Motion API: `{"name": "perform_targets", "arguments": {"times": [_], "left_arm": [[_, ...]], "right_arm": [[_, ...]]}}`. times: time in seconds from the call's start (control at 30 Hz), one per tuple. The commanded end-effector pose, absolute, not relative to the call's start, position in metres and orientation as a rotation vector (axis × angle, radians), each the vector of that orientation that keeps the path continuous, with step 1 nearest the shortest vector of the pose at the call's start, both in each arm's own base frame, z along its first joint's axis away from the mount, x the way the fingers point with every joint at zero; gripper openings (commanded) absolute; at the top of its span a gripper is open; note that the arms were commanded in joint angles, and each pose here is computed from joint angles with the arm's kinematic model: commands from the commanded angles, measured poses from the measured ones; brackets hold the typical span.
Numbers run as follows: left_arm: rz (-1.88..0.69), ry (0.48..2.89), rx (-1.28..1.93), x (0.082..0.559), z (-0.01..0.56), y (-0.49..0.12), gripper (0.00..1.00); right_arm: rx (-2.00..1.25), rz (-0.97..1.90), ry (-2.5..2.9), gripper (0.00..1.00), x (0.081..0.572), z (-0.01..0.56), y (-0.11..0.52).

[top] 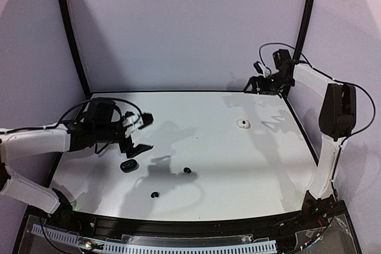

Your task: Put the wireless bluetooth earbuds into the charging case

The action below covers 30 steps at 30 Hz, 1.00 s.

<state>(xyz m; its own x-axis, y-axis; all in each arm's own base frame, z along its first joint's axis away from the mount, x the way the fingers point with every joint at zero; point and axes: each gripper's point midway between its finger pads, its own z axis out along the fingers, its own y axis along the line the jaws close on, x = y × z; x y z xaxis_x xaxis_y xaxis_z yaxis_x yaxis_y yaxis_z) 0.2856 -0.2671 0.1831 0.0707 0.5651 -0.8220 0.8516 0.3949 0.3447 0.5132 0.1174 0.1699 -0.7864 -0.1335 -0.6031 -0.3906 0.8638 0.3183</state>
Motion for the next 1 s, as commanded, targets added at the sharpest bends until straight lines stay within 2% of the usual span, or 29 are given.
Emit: {"name": "perform_targets", "arguments": {"times": [0.0,0.17,0.5,0.83,0.97], "left_arm": [[-0.058,1.844,1.839,0.261,0.081,-0.202,0.94],[0.083,2.083,1.805,0.282,0.058,-0.161,0.92],[-0.023,2.126,1.832,0.261,0.030,-0.160,0.90],[-0.198,1.984,1.954,0.275,0.062,-0.147,0.92],[-0.271,1.812,2.086,0.265,0.067,-0.152,0.93]], "right_arm": [[-0.463,0.439,2.320,0.98,0.503,0.220,0.164],[-0.578,0.416,2.222,0.99,0.469,0.257,0.227],[-0.688,0.454,2.176,0.99,0.422,0.263,0.294],[-0.734,0.458,2.168,0.99,0.414,0.258,0.310],[-0.745,0.469,2.173,0.98,0.411,0.254,0.316]]}}
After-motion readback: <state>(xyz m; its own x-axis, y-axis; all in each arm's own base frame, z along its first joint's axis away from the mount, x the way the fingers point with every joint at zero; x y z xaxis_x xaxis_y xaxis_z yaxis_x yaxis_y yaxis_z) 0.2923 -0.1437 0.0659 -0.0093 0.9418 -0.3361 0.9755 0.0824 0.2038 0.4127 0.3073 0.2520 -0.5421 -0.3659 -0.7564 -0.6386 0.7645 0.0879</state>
